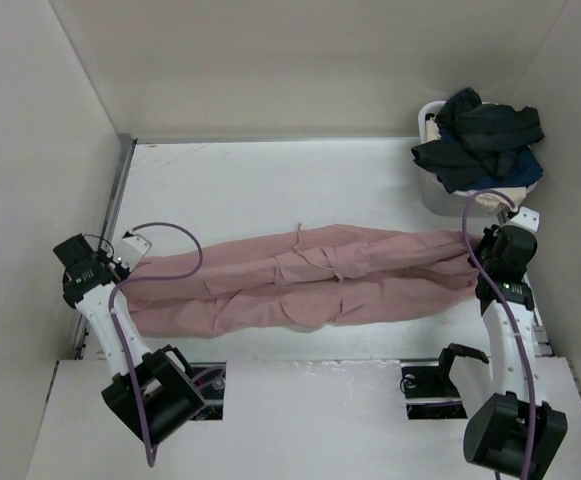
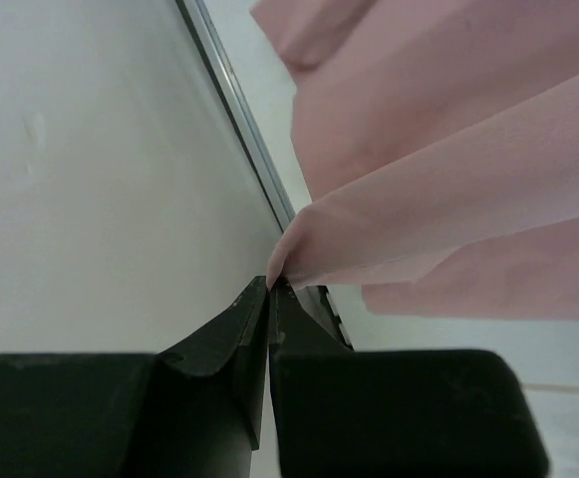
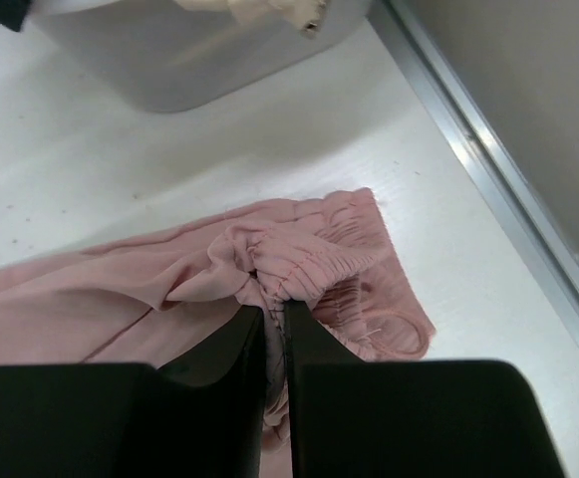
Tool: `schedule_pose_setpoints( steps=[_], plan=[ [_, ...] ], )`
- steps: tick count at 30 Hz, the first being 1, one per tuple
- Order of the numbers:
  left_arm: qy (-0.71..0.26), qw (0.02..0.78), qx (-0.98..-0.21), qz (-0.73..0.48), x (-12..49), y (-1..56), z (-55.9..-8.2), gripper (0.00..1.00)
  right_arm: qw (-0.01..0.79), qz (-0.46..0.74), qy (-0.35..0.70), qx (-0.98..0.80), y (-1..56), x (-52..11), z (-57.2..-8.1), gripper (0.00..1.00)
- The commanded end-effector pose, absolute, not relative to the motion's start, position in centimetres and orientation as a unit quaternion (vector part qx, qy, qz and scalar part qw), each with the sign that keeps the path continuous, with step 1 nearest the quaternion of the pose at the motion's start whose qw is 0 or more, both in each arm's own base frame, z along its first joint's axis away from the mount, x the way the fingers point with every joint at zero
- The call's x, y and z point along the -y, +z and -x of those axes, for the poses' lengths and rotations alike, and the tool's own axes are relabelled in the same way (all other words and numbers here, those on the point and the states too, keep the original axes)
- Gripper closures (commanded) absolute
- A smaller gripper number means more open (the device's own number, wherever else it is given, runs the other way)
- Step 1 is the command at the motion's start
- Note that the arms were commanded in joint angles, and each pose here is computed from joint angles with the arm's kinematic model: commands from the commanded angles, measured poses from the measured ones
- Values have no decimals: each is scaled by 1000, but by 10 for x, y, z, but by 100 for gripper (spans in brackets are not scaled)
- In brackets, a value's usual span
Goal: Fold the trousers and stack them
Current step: Fold the trousers
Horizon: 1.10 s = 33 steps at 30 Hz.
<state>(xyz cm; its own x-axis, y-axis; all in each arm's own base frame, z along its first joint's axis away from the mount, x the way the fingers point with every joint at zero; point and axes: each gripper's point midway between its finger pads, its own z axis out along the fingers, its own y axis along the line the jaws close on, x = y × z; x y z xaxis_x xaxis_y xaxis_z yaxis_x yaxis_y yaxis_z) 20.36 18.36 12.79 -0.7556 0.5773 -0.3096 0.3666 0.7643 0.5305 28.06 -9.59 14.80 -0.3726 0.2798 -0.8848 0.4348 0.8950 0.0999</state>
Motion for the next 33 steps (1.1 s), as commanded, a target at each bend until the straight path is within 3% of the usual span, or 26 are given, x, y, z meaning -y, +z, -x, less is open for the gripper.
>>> schedule_pose_setpoints(
  steps=[1, 6, 12, 13, 18, 20, 23, 25, 33],
  plan=[
    [265, 224, -883, -316, -189, 133, -194, 98, 509, -240, -107, -819, 154, 113, -264, 87],
    [232, 221, -893, -315, -175, 122, -186, 97, 498, -254, -112, -822, 152, 112, -254, 78],
    [210, 191, -896, -341, -167, 113, -173, 93, 504, -288, -178, -795, 177, 130, -219, 48],
    [212, 190, -895, -343, -167, 114, -173, 93, 507, -298, -192, -786, 183, 134, -214, 48],
    [198, 184, -896, -352, -160, 111, -167, 93, 548, -402, -271, -682, 239, 166, -168, 52],
    [193, 180, -897, -355, -158, 108, -164, 93, 610, -386, -219, -656, 273, 152, -184, 61],
    [194, 172, -897, -358, -161, 102, -162, 89, 663, -197, -41, -721, 299, 62, -257, 62],
    [199, 170, -895, -360, -164, 102, -163, 87, 602, -114, 23, -790, 273, 10, -284, 66],
    [219, 190, -886, -362, -170, 116, -173, 88, 363, 79, 90, -924, 149, -123, -331, 89]
  ],
)
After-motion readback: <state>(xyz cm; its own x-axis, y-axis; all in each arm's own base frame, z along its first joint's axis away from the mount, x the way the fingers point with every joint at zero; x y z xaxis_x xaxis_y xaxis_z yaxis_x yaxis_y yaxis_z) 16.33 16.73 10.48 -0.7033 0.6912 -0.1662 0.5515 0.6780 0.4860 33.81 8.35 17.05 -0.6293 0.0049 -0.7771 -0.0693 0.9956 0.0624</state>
